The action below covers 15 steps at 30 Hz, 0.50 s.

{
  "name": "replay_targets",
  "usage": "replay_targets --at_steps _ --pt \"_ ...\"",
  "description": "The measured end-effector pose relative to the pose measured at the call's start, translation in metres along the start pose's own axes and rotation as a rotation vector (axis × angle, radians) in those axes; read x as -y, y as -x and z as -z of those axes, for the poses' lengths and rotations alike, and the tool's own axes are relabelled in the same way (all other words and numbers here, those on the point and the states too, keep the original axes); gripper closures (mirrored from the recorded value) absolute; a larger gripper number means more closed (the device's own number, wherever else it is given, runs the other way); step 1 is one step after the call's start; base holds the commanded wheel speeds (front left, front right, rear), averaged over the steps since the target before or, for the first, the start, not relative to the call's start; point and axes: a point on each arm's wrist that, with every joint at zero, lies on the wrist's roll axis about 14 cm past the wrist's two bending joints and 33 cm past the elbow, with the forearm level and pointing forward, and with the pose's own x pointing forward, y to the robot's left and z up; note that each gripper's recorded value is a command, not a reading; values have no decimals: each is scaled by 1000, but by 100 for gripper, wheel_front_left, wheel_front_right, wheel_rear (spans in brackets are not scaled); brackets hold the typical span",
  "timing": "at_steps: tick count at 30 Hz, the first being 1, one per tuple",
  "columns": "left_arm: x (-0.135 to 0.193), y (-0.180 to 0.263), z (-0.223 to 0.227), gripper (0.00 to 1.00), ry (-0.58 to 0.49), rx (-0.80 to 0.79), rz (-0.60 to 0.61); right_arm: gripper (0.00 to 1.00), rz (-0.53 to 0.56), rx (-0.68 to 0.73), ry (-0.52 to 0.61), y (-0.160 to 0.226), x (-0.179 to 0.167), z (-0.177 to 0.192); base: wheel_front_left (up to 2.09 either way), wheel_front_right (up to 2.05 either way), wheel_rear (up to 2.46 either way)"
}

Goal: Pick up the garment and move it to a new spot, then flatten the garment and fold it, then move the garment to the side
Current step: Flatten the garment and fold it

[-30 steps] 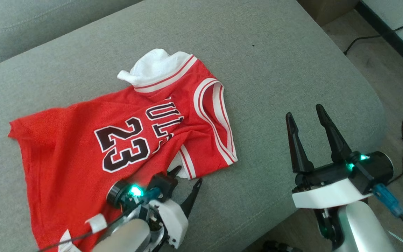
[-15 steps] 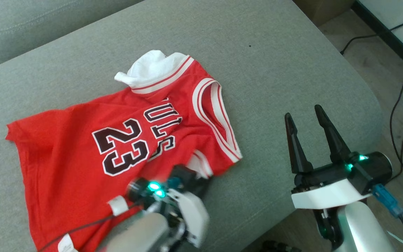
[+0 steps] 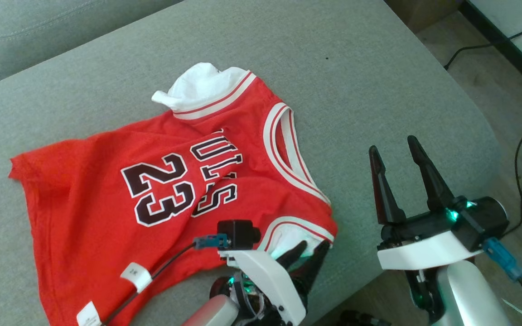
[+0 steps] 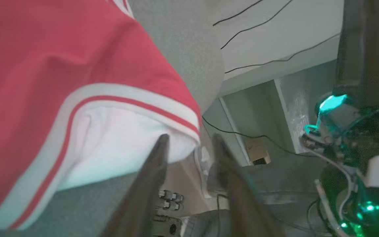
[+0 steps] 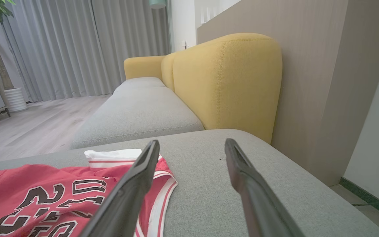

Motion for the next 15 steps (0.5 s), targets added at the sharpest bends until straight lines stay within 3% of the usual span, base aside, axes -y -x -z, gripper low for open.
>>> replay_targets --at_steps 1,4,7,11,15 --pt "2 1 -1 0 36 7 10 0 1 -1 -2 0 0 0 0 0 0" --pt "11 2 -10 0 76 51 32 0 0 -3 -5 -1 0 1 0 0 0" --pt "15 2 -25 0 -3 120 21 0 -3 -3 -6 -1 -1 1 0 0 0" --pt "7 11 -52 0 -267 207 -28 0 -2 2 -7 -2 -1 0 0 0 0" --pt "-19 25 -27 0 -455 105 -90 0 -5 1 -8 -4 -1 1 0 0 0"
